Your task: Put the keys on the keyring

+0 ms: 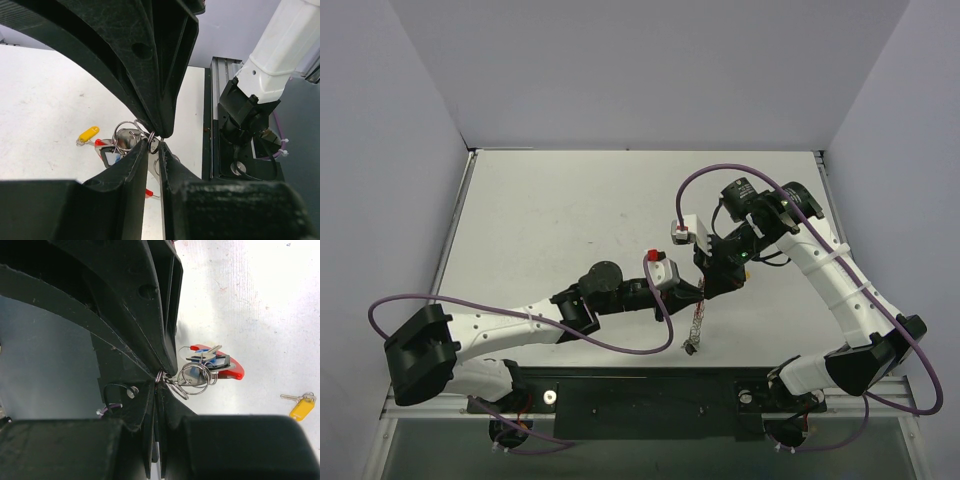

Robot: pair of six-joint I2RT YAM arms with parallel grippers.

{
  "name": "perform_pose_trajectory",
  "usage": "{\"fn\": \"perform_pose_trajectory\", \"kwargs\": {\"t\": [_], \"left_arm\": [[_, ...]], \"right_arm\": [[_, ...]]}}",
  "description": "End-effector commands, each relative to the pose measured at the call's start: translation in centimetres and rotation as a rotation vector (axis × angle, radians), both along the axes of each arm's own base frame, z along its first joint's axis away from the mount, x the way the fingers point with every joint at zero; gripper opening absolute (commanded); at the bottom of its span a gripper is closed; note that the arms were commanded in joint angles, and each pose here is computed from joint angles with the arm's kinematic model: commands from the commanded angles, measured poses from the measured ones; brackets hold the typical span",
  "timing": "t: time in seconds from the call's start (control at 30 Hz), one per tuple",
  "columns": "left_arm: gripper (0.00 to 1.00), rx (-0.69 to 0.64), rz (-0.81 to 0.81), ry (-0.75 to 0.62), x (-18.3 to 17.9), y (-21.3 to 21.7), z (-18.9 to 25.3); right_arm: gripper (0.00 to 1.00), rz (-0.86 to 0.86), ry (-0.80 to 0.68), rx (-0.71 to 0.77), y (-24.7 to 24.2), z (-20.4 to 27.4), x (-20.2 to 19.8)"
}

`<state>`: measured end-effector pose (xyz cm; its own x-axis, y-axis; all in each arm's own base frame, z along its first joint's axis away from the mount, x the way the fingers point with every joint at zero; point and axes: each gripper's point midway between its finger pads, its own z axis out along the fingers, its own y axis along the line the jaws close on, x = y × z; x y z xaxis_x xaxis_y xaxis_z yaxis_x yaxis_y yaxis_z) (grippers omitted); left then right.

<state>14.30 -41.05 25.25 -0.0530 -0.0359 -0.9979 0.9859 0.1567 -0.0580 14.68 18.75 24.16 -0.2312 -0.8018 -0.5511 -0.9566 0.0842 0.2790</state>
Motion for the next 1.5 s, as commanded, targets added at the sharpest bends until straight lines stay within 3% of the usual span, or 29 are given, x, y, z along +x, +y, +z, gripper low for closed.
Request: {"fn": "perform_pose_trajectory", "kwargs": {"t": [0.0, 0.1, 0.2, 0.47, 0.53, 0.57, 0.67, 0.8, 1.1, 1.27, 1.47], "left_arm": [[0.25, -0.137, -0.013, -0.028, 0.2, -0.6, 4.7], [0.24, -0.153, -0.018, -0.018, 0.1, -0.5, 4.9], [0.0, -0.165, -0.014, -0.004, 0.2, -0.4, 5.0], [0.0, -0.157, 0.004, 0.021, 0.1, 0.5, 4.2], [0.0, -0.171, 0.018, 0.038, 0.1, 0.9, 4.0], [0.0, -0.209, 0.017, 0.049, 0.0, 1.1, 4.7], [0.0, -0.266, 0.008, 0.073, -0.5, 1.7, 5.0], [0.0, -0.367, 0.025, 0.083, -0.7, 2.8, 5.8], [0.0, -0.43, 0.054, 0.041, -0.7, 3.3, 7.1], [0.0, -0.437, 0.059, 0.034, -0.7, 3.4, 7.3], [0.0, -0.441, 0.06, 0.032, -0.7, 3.4, 7.5]], "right_arm": [[0.0, 0.028, 0.039, 0.044, 0.4, 0.9, -1.3], [0.0, 0.028, 0.04, 0.043, 0.4, 0.9, -1.3], [0.0, 0.027, 0.042, 0.046, 0.4, 0.9, -1.3], [0.0, 0.032, 0.036, 0.075, 0.5, 1.4, -1.4], [0.11, 0.044, 0.034, 0.11, 0.4, 1.8, -1.6], [0.22, 0.066, 0.027, 0.149, 0.4, 2.2, -1.7], [0.43, 0.07, -0.016, 0.254, -0.1, 3.1, -1.7], [0.52, 0.185, -0.155, 0.404, -0.1, 3.9, -2.3], [0.49, 0.288, -0.157, 0.527, 1.0, 2.6, -2.9], [0.31, 0.263, -0.123, 0.535, 1.1, 2.6, -2.2], [0.26, 0.26, -0.106, 0.561, 1.2, 2.9, -2.3]]}}
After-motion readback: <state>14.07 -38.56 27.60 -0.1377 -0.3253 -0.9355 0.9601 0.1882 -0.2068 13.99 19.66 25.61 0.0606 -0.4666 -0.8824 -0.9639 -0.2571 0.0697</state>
